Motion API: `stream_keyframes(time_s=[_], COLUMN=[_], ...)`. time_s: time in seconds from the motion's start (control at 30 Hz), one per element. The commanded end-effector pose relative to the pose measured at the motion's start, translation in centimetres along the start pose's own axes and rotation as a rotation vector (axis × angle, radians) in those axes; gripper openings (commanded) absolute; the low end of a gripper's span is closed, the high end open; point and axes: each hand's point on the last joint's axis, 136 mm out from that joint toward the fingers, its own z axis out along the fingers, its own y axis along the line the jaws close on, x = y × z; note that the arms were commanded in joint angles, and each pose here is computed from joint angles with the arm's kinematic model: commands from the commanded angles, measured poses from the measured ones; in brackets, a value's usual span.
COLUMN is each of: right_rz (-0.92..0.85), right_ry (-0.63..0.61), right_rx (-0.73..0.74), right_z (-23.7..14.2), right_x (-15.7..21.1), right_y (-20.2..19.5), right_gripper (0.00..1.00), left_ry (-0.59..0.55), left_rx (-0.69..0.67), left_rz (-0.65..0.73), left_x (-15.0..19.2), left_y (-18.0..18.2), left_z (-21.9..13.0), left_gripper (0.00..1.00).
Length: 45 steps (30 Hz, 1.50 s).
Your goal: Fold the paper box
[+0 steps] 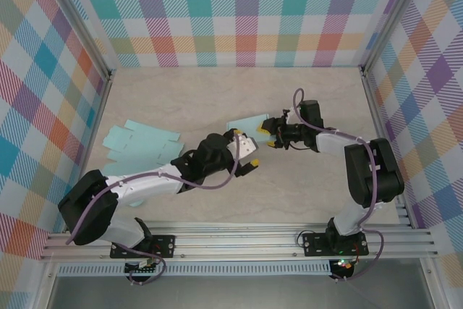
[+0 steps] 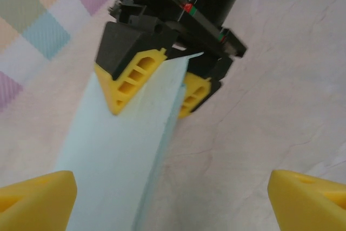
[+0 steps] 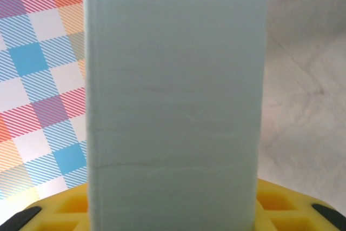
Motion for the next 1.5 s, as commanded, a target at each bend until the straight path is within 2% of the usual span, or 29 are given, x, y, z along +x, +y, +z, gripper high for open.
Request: stream_keyframes(time_s=[0.0, 0.13, 0.33, 0.53, 0.7, 0.73, 0.8, 0.87, 0.97, 1.13, 1.3, 1.47], right_rz=[0.065, 0.080, 0.078, 0.079, 0.066, 0.064, 0.055, 0.045, 0.026, -0.032, -0.093, -0.154], right_ry=[0.062, 0.073, 0.076, 0.086, 0.085, 0.085, 0.078, 0.071, 0.057, 0.005, -0.117, -0.241], right_rx=[0.018, 0.036, 0.038, 0.039, 0.044, 0.047, 0.060, 0.073, 0.091, 0.141, 0.190, 0.261], right_z=[-0.9, -1.4, -1.7, -1.9, -2.4, -2.4, -2.6, -2.8, -3.1, -4.5, -7.8, -11.1], right_x=[2.1, 3.0, 3.4, 3.9, 4.4, 4.5, 4.6, 4.7, 4.9, 4.9, 3.9, 3.1], right_y=[-0.5, -0.9, -0.7, -0.7, -0.4, -0.4, -0.5, -0.7, -0.9, -1.0, -0.7, -0.3], right_gripper=[0.33, 0.33, 0.34, 0.34, 0.35, 0.36, 0.37, 0.38, 0.42, 0.56, 0.74, 0.81], left_ry=[0.126, 0.223, 0.217, 0.276, 0.328, 0.327, 0.317, 0.311, 0.325, 0.400, 0.550, 0.657], left_rx=[-0.200, -0.227, -0.290, -0.305, -0.297, -0.297, -0.291, -0.276, -0.226, -0.043, 0.166, 0.356], left_rz=[0.242, 0.318, 0.321, 0.342, 0.361, 0.357, 0.344, 0.335, 0.336, 0.314, 0.301, 0.250], left_x=[1.7, 3.0, 2.4, 3.1, 3.7, 3.7, 3.2, 2.6, 2.5, 3.3, 5.4, 6.0], left_y=[2.0, 1.6, 2.0, 2.4, 2.4, 2.4, 2.4, 2.4, 2.0, 0.4, -1.4, -2.4], left_z=[0.8, 2.4, 3.4, 4.4, 5.0, 4.9, 4.8, 4.6, 4.2, 3.0, 1.2, -0.1], left_gripper=[0.91, 0.89, 0.87, 0.79, 0.66, 0.61, 0.44, 0.41, 0.41, 0.41, 0.41, 0.39])
